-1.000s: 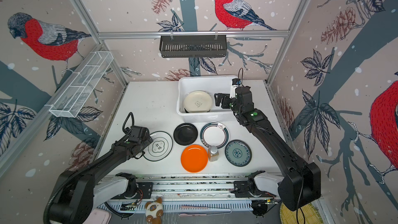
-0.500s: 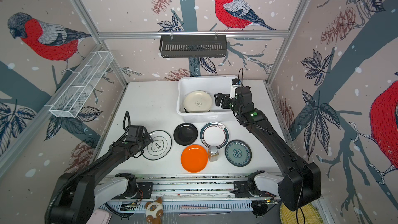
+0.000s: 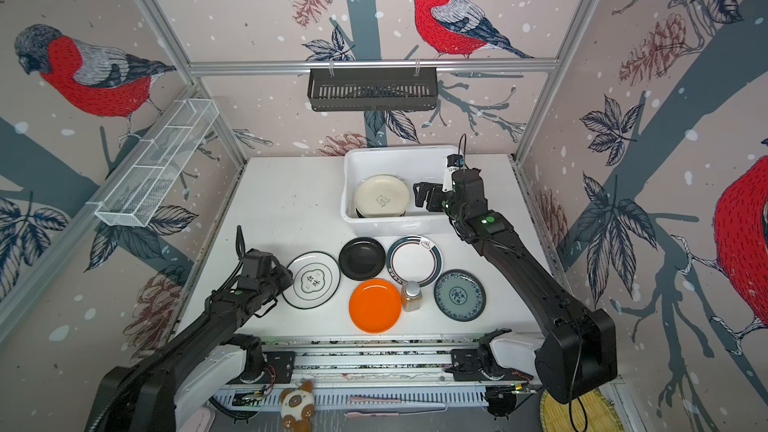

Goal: Place the plates into the plastic bin on the countertop

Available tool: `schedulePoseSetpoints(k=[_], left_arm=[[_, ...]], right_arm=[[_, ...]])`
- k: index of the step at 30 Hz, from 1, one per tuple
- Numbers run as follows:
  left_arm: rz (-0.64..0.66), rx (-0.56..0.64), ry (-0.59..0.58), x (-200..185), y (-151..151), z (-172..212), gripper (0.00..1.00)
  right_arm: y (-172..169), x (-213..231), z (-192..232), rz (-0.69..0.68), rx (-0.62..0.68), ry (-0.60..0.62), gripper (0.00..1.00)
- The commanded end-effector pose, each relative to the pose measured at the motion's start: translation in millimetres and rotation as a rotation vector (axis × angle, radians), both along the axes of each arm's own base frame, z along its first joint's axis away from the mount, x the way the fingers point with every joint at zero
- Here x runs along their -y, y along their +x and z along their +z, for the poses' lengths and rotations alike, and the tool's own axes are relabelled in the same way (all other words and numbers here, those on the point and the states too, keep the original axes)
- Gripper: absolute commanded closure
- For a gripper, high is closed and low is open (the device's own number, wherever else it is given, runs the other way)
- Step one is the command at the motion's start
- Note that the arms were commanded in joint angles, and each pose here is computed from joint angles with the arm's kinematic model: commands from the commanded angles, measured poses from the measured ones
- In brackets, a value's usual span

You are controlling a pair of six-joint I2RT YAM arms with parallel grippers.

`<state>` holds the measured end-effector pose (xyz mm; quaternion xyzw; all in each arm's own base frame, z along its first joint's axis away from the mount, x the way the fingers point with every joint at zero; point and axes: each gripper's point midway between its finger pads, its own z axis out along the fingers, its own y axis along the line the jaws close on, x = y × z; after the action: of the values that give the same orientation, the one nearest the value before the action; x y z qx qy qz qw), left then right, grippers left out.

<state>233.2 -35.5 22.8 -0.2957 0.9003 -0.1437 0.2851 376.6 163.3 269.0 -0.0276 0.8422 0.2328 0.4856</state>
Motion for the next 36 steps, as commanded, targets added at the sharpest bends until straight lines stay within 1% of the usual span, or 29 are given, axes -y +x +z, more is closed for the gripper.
schedulePoseSetpoints(k=[1,3,5,14,19,28,36], left_arm=[[0.002,-0.051,-0.028,2.5,-14.5,-9.3,0.61],[0.003,-0.049,-0.025,2.0,-14.5,-9.2,0.62],[0.002,-0.052,-0.022,1.7,-14.5,-10.5,0.66],[0.002,-0.081,0.003,-1.6,-17.2,-18.2,0.69],[0.007,-0.077,0.026,-5.3,-17.0,-17.4,0.76],[0.020,-0.079,0.058,-11.0,-16.7,-19.8,0.79],[0.035,-0.070,0.049,-11.2,-14.6,-21.4,0.83]], right_arm=[[1.5,-0.7,6.2,-0.001,0.020,0.011,0.00],[1.4,-0.4,4.7,-0.003,0.018,0.010,0.00],[1.5,-0.7,3.9,-0.002,0.016,0.011,0.00],[1.3,-0.7,4.2,-0.003,0.016,0.014,0.00],[2.1,-1.0,3.3,-0.005,0.015,0.018,0.00],[2.4,-1.4,3.3,-0.006,0.013,0.024,0.00],[3.0,-1.3,4.7,-0.010,0.016,0.029,0.00]])
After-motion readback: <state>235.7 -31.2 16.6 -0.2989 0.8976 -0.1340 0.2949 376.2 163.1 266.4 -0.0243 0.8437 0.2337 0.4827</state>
